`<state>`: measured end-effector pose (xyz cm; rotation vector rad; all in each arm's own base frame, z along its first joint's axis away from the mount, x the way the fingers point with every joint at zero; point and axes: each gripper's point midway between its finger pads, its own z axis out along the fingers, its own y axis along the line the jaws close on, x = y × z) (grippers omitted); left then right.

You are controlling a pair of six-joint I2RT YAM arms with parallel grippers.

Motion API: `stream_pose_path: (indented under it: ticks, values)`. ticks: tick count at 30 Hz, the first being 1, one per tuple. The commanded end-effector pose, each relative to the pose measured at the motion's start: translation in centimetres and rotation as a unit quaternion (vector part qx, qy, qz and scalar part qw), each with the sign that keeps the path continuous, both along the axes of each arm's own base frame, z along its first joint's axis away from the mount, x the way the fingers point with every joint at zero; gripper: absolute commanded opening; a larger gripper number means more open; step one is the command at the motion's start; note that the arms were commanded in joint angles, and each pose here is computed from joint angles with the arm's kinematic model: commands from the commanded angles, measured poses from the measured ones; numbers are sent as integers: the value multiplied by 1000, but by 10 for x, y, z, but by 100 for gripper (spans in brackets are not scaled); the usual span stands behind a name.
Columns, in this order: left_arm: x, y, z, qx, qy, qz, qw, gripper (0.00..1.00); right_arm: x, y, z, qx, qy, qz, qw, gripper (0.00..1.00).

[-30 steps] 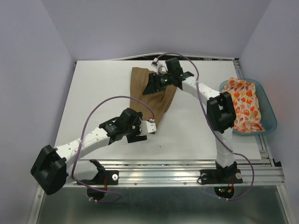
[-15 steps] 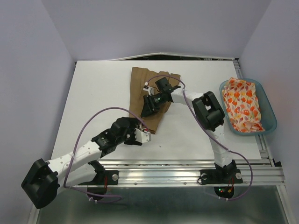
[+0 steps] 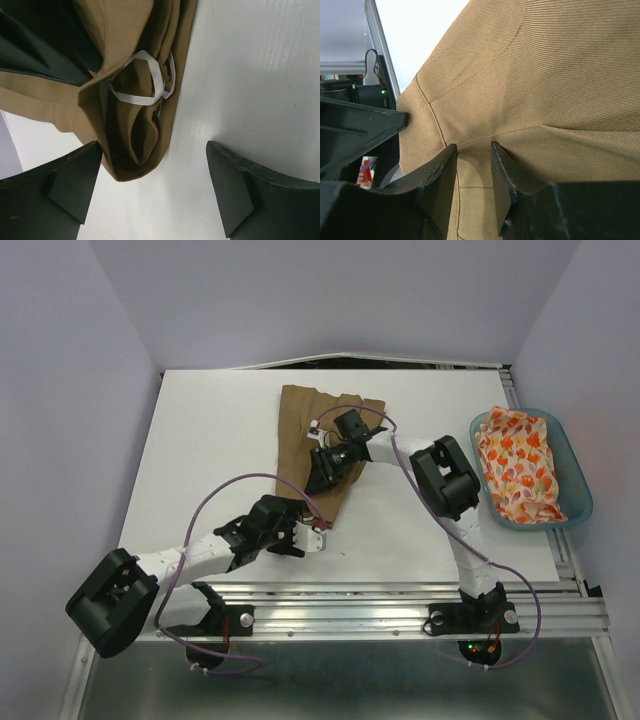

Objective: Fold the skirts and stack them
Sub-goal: Fold the skirt

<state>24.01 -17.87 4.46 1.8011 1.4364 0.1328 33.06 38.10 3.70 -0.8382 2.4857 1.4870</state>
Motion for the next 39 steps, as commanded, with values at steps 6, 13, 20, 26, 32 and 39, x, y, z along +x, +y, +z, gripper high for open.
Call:
stream_pose_path:
  ticks: [6, 13, 20, 26, 32, 39]
  values:
    - [18, -4, -9, 30, -16, -21, 999, 91, -26, -16, -50, -53, 54, 16, 997, 33]
    - [20, -12, -14, 40, -7, -43, 998, 59, -34, -15, -50, -40, 83, 26, 995, 25]
    - [18, -17, -5, 20, -22, -57, 998, 33, -34, -11, -45, -32, 92, 26, 995, 23]
    - [6, -21, 15, 3, -9, -79, 997, 0, -3, -10, -19, -15, 70, -2, 997, 26]
    - [-15, -16, 15, 21, 60, -89, 994, 0, 80, -32, 58, 32, -17, -73, 997, 58]
    - [-46, -22, 26, 22, 162, -95, 982, 0, 159, -72, 124, 22, -166, -152, 974, 84]
